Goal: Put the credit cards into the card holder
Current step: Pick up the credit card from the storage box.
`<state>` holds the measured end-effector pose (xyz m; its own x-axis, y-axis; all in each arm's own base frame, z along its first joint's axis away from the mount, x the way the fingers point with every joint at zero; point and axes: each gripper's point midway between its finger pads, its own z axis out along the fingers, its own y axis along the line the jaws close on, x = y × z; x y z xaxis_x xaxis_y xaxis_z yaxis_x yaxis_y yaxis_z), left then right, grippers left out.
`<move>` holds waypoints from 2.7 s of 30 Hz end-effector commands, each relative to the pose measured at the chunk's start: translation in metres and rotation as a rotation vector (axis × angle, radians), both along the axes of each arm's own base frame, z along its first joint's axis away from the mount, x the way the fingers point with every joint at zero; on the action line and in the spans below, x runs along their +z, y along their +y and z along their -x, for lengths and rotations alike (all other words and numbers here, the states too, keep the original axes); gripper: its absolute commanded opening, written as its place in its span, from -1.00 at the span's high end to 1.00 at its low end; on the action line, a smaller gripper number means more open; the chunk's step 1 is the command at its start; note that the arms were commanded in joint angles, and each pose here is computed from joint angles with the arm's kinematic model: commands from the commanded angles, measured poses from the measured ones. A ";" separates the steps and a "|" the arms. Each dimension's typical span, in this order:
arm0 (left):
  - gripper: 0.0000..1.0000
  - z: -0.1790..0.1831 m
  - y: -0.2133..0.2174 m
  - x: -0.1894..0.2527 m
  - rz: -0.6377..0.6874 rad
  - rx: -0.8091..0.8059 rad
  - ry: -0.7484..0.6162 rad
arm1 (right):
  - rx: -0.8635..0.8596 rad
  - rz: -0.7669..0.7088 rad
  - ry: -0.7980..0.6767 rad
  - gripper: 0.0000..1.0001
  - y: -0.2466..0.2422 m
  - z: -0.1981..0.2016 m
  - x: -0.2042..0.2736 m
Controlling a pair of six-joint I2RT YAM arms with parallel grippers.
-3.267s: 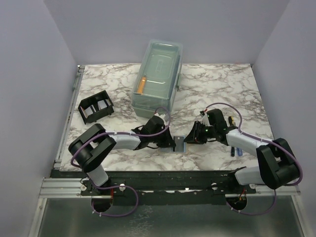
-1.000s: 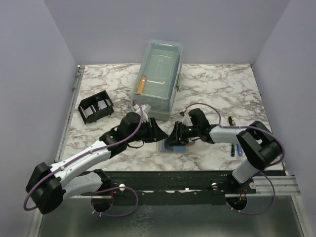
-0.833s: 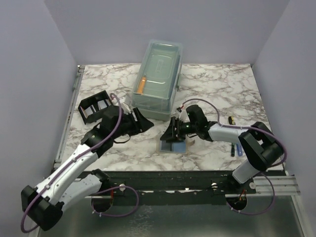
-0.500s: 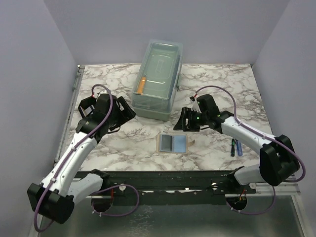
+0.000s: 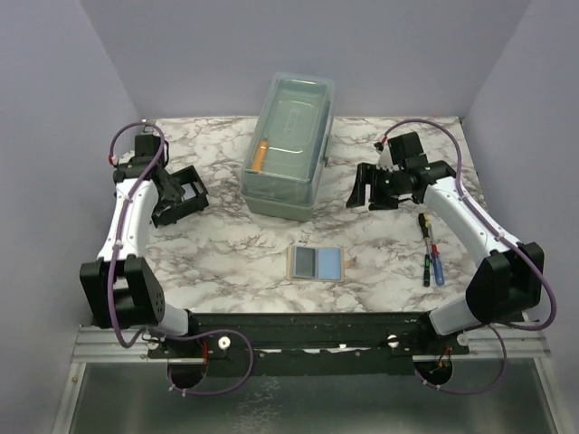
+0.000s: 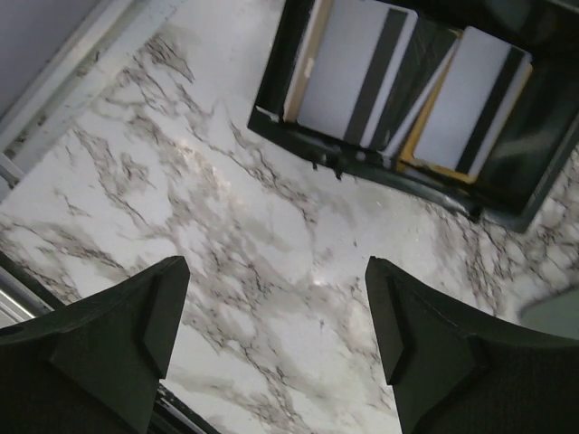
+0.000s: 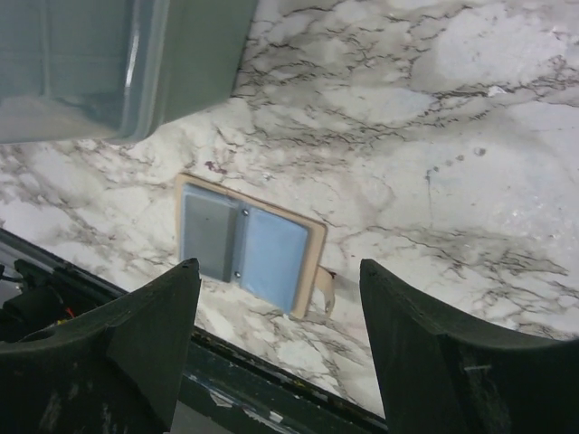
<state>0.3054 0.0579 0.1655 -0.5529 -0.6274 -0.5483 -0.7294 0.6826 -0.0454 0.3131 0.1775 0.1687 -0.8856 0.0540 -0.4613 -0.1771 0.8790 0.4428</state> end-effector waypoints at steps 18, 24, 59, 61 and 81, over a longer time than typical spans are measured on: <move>-0.46 -0.071 0.087 -0.068 -0.102 -0.150 0.336 | 0.031 0.058 0.171 -0.49 -0.025 0.008 -0.029; -0.27 -0.080 0.090 -0.078 -0.103 -0.182 0.357 | 0.032 0.048 0.172 -0.49 -0.024 0.006 -0.028; 0.30 -0.059 0.103 -0.080 -0.102 -0.208 0.434 | 0.021 0.024 0.195 -0.49 -0.025 0.006 -0.032; 0.33 -0.060 0.103 -0.078 -0.100 -0.209 0.429 | 0.022 0.023 0.195 -0.48 -0.025 0.006 -0.032; 0.70 -0.076 0.095 -0.056 -0.068 -0.226 0.325 | 0.020 0.028 0.203 -0.48 -0.027 0.010 -0.035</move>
